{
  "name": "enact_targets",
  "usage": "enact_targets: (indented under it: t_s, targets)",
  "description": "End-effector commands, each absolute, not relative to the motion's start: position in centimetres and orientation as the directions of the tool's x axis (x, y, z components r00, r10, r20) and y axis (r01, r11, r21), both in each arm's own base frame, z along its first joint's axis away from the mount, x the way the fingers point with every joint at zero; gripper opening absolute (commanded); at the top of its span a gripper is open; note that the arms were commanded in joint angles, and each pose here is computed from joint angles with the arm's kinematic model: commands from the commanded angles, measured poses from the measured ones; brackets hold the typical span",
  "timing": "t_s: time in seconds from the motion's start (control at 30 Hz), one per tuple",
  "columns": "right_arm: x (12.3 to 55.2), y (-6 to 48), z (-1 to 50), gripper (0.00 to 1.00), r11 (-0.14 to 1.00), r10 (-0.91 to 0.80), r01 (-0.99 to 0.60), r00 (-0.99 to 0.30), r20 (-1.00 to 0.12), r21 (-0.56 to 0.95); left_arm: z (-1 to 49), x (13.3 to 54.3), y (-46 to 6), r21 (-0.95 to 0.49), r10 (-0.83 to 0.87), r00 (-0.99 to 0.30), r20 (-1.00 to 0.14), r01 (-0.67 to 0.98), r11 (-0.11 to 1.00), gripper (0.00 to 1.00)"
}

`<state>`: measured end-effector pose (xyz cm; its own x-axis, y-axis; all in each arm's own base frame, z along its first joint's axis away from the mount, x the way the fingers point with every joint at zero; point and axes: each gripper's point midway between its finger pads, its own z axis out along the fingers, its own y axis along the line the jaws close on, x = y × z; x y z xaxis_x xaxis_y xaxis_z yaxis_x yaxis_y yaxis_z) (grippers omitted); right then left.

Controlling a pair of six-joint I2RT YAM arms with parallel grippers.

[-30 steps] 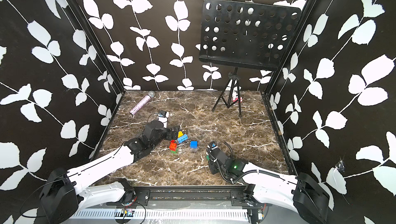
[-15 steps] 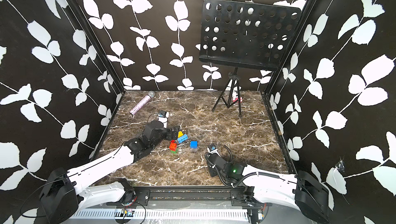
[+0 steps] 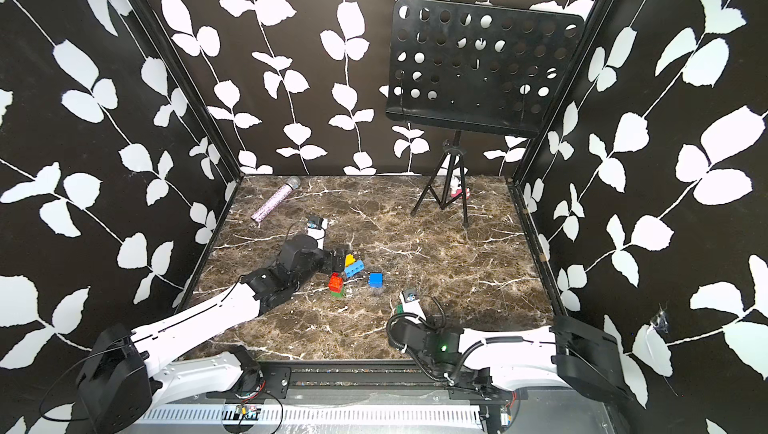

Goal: Assemble the letter r with lego
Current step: Assemble the lego brick with the lego brick, then adjust the lego brick at the center of the board.

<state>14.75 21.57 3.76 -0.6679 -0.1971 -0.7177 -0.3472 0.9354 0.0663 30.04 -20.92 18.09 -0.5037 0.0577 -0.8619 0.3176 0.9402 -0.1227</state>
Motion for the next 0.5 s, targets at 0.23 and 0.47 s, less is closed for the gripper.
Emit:
enact_targets:
  t_s: [0.23,0.47]
  targets:
    - [11.5,16.7,0.7,0.08,0.934,-0.321,-0.353,-0.756,-0.57,-0.059,17.9,29.3,-19.7,-0.123,0.044,-0.502,-0.864,0.294,0.948,0.99]
    - [16.0,18.1,7.9,0.1,0.927,-0.302,-0.372,-0.666,-0.682,-0.048,18.5,29.4,-19.5,-0.105,0.054,-0.489,-0.871,0.292,0.951,0.99]
